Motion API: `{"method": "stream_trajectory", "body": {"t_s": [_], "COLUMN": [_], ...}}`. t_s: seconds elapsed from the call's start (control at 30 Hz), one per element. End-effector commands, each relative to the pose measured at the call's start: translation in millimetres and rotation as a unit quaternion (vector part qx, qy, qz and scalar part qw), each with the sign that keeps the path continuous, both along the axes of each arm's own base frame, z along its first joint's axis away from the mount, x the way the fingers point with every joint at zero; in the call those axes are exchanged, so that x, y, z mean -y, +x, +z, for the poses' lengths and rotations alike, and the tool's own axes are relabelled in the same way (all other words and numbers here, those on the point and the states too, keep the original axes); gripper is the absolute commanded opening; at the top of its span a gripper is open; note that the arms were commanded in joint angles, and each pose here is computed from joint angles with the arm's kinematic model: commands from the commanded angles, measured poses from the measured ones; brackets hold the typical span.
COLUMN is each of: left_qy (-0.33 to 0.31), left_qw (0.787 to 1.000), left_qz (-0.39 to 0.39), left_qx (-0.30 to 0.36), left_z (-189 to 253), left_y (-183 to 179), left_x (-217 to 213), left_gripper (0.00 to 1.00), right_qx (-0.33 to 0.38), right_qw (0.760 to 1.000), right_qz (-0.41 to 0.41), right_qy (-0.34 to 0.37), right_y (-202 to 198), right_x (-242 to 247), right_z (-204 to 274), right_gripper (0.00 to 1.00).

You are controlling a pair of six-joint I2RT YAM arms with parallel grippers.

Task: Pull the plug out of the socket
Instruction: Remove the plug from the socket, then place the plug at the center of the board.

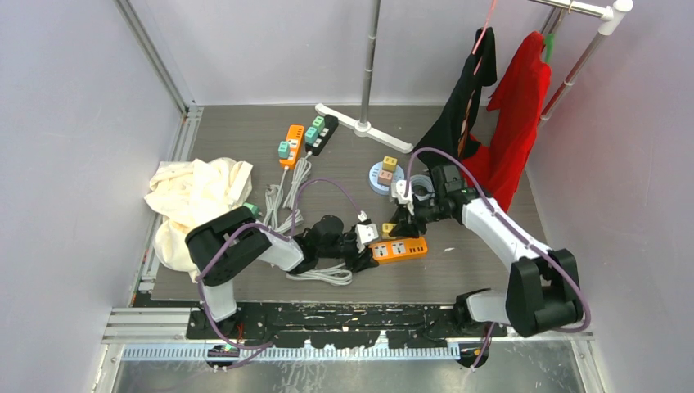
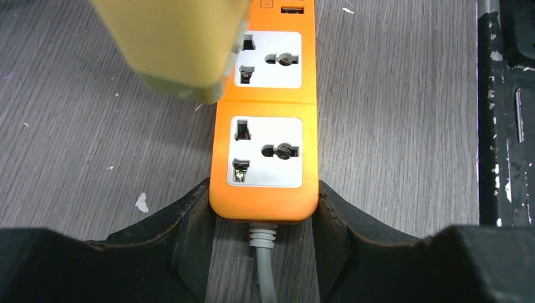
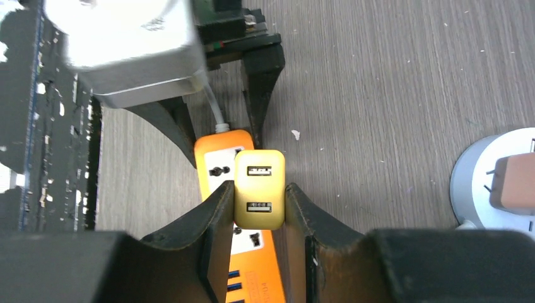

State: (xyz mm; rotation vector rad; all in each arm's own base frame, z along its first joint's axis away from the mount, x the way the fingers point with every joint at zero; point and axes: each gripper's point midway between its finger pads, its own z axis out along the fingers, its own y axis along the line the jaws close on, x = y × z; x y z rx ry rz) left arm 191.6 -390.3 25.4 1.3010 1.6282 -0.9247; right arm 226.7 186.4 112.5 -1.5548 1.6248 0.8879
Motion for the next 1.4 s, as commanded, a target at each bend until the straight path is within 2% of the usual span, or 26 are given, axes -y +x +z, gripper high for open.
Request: {"method": "stream_trajectory", "body": {"t_s": [0.0,0.07,0.13,0.23,0.4,0.57,0.67,0.8,0.9,0.97,1.13,1.27,1.37], "left_qy": [-0.006,-0.021,-0.024,-0.036,-0.058,-0.064,-0.09,-0.112,-0.1,-0.076,-0.041,0.041,0.09], "left_qw": [0.999,0.998,0.996,0.995,0.993,0.99,0.983,0.96,0.938,0.932,0.935,0.946,0.946], "left_qz": [0.031,0.059,0.08,0.089,0.098,0.118,0.141,0.219,0.27,0.284,0.288,0.294,0.293], "left_qx": [-0.019,-0.023,-0.026,-0.02,-0.011,-0.048,-0.082,-0.138,-0.194,-0.212,-0.204,-0.13,-0.104], "left_z": [10,23,36,63,106,146,180,223,245,249,264,256,248], "left_y": [9,18,27,34,34,20,15,27,40,41,45,46,47], "left_x": [0,5,8,14,9,-11,-18,-27,-35,-38,-35,-32,-24], "left_gripper": [0.25,0.46,0.58,0.69,0.83,0.85,0.85,0.96,0.97,0.97,0.97,0.97,0.94], "right_qx": [-0.033,-0.067,-0.099,-0.146,-0.205,-0.269,-0.313,-0.364,-0.395,-0.415,-0.438,-0.445,-0.45], "right_qw": [0.998,0.992,0.981,0.962,0.929,0.895,0.879,0.851,0.832,0.82,0.807,0.802,0.8], "right_qz": [-0.039,-0.091,-0.145,-0.211,-0.271,-0.298,-0.294,-0.296,-0.301,-0.306,-0.308,-0.309,-0.309], "right_qy": [0.047,0.06,0.077,0.097,0.147,0.192,0.207,0.237,0.246,0.249,0.251,0.251,0.249], "right_y": [-11,-6,-1,5,11,19,19,28,31,32,33,34,35], "right_x": [5,10,15,22,27,23,19,13,11,10,8,7,6], "right_z": [23,30,39,51,69,90,103,114,118,120,121,121,119], "right_gripper": [0.02,0.02,0.02,0.02,0.03,0.03,0.03,0.04,0.04,0.05,0.05,0.05,0.05]}}
